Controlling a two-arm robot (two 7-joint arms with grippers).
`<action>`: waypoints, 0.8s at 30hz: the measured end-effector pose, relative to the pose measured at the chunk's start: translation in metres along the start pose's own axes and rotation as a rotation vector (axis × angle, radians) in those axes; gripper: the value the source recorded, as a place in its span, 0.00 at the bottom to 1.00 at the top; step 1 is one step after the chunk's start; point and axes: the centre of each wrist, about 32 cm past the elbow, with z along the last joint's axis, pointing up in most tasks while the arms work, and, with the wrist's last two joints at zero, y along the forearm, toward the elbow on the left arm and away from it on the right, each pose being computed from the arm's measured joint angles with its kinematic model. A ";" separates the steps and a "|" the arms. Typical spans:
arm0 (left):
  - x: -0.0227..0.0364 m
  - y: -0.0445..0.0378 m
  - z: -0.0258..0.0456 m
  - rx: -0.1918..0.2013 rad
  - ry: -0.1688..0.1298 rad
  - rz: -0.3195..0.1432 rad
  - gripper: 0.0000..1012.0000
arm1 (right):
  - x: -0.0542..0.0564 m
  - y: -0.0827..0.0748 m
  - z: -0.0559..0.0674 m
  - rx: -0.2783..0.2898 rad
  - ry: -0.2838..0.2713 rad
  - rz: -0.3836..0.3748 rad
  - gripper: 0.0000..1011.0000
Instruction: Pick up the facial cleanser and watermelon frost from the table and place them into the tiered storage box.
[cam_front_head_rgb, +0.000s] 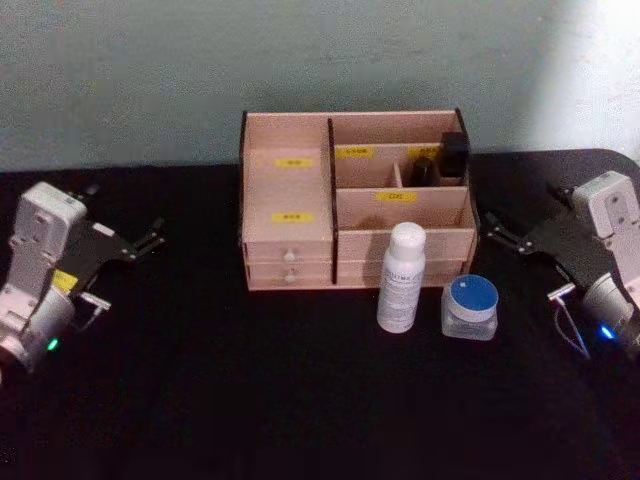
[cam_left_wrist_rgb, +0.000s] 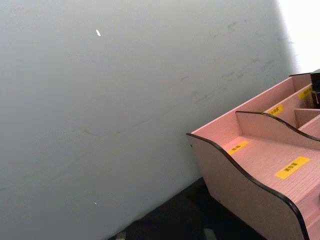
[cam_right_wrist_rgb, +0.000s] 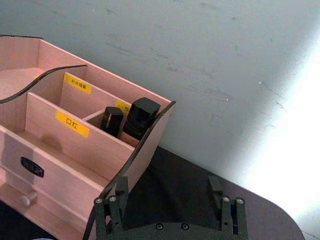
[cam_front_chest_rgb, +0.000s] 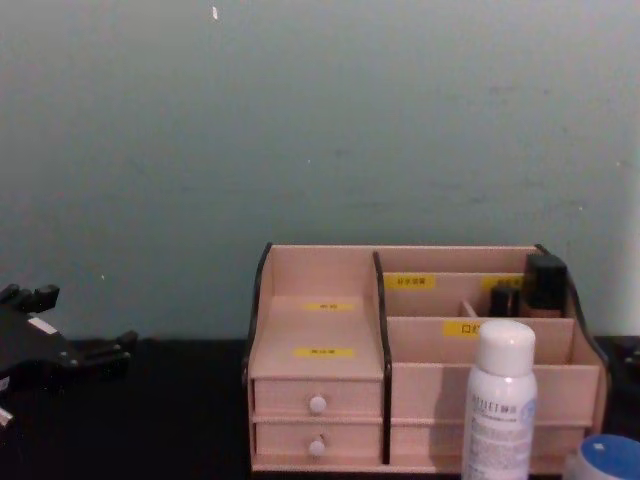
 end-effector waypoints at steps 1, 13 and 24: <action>0.0000 0.0000 0.0000 0.000 0.000 0.000 0.99 | 0.000 0.000 0.000 0.000 0.000 0.000 0.99; 0.0000 0.0000 0.0000 0.000 0.000 0.000 0.99 | 0.000 0.000 0.000 0.000 0.000 0.000 0.99; 0.0000 0.0000 0.0000 0.000 0.000 0.000 0.99 | 0.009 -0.010 0.004 0.031 -0.003 0.017 0.99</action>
